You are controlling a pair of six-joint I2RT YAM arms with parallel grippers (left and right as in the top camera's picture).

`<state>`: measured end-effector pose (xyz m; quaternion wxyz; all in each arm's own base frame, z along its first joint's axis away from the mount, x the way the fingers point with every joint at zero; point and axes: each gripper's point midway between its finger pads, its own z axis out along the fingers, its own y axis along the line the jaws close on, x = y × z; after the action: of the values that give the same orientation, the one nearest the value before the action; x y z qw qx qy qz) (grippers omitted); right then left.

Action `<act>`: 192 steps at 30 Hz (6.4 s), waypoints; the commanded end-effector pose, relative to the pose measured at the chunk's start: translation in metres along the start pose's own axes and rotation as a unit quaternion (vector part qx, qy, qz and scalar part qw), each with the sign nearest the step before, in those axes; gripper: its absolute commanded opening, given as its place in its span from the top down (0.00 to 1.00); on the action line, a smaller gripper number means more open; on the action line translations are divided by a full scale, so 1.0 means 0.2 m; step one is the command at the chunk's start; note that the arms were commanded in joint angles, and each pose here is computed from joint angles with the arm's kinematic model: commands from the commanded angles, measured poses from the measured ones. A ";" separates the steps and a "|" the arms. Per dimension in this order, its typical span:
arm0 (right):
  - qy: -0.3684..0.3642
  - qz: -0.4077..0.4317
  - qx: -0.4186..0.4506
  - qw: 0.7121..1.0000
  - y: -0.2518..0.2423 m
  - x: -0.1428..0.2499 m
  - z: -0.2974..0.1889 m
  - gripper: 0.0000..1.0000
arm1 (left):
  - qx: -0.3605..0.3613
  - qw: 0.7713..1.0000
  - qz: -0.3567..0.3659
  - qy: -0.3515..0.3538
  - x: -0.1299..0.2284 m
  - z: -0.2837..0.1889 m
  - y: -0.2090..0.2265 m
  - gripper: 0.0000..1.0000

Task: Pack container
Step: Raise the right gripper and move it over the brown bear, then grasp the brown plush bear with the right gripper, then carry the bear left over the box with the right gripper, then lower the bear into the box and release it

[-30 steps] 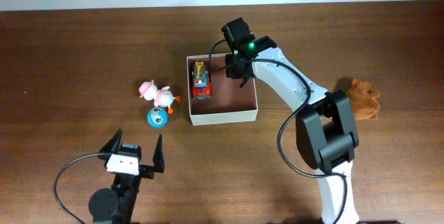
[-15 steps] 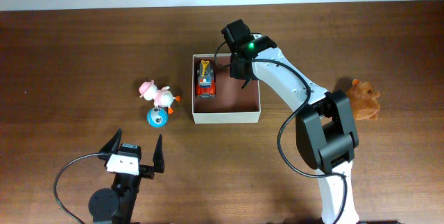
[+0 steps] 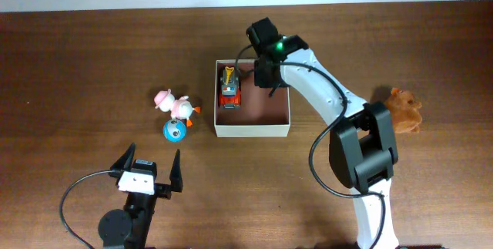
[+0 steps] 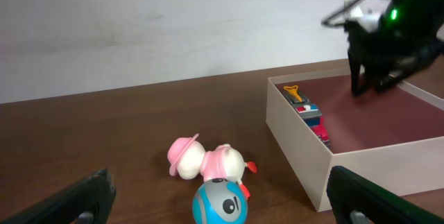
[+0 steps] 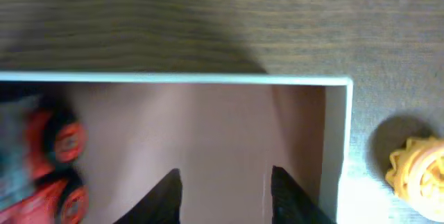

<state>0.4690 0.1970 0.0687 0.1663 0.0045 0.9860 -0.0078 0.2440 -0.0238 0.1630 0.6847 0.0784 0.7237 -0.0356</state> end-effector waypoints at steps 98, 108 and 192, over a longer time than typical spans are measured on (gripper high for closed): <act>0.088 0.123 -0.132 0.980 -1.33 0.03 -0.47 0.81 | -0.001 1.000 0.008 -0.001 0.01 0.00 0.00 0.00; -0.004 -0.074 -0.283 0.956 -0.46 -0.20 -0.89 0.81 | -0.001 1.000 0.008 -0.001 0.01 0.00 0.00 0.00; 0.100 -0.052 -0.098 0.989 0.08 0.17 -0.23 0.36 | -0.001 1.000 0.008 -0.001 0.01 0.00 0.00 0.01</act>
<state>0.4172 0.2096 0.1002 0.0636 -0.0484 0.9942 0.0718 0.2440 -0.0238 0.1630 0.6847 0.0784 0.7237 -0.0356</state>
